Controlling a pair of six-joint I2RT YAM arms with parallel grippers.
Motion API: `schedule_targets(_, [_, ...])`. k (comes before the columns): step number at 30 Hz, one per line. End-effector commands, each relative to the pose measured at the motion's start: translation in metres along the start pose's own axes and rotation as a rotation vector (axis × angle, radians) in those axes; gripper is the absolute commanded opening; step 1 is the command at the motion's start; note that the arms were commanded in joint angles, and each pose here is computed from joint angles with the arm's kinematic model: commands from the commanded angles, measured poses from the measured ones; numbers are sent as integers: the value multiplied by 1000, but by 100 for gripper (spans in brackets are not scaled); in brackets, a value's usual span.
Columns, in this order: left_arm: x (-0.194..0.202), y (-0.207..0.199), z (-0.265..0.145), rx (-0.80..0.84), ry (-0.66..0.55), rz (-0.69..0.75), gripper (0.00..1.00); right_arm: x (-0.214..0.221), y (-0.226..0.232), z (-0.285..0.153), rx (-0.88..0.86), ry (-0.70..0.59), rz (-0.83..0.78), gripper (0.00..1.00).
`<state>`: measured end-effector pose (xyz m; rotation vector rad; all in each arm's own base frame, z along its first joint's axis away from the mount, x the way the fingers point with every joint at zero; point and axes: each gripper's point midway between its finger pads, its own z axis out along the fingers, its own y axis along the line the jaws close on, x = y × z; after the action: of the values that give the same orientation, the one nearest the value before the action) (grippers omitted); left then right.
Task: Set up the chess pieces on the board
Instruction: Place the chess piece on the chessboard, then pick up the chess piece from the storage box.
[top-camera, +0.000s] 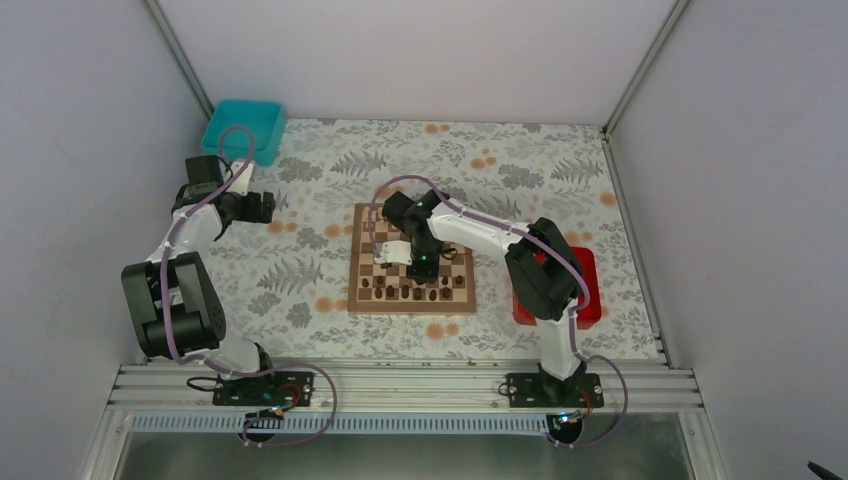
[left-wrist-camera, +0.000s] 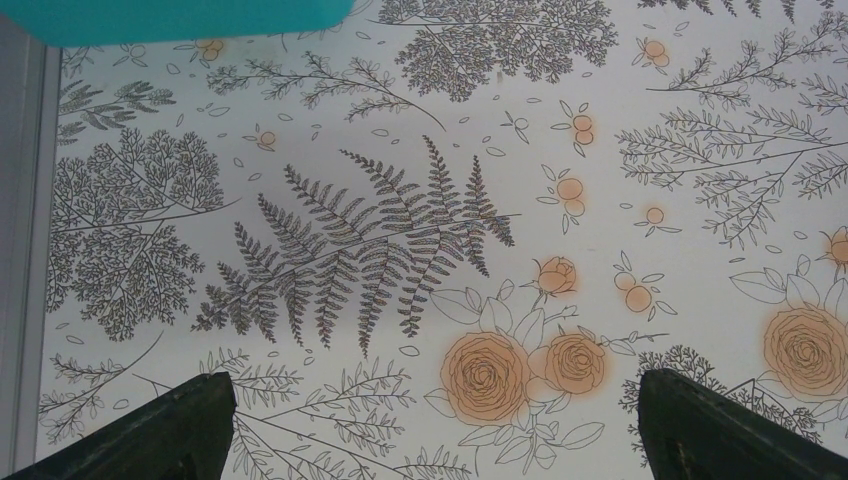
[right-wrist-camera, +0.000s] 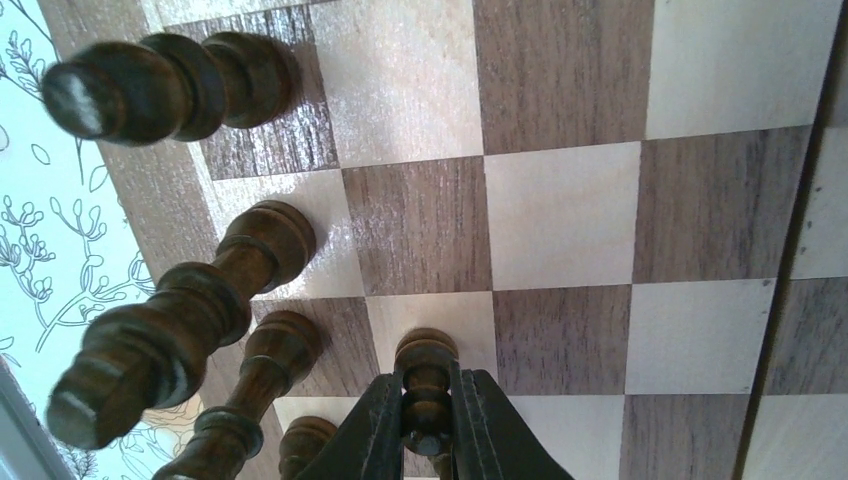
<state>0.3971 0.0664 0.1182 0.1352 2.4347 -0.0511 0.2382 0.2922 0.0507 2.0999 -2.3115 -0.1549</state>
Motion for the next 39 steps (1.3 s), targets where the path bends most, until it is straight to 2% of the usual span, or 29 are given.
schedule_targets(1, [-1,3,-2,-12,-14,-9,100,2,7,-10,4,-3,0,13])
schedule_targets(6, [0,3,-2,-13,-13,-10,100,2,3,-5,15,4,0,13])
schedule_targets(15, [1,4,-1,-15,-11,-11,100,-2,0,-3,24,-3,0,19])
schedule_targets(23, [1,4,0,-15,-10,-9,100,-11,-3,-27,54,-63,-5,37])
schedule_targets(27, [1,4,0,-18,-10,-8,100,5,-16,-46,114,-65,40,41])
schedule_targets(32, [-2,3,-3,-13,-18,-8,100,57,-52,-98,205,-136,224,42])
schedule_targets(35, [-1,4,-3,-17,-16,-8,100,121,-66,-122,264,-174,386,43])
schedule_targets(39, [1,5,-2,-23,-12,-7,100,217,-59,-126,296,-193,604,43])
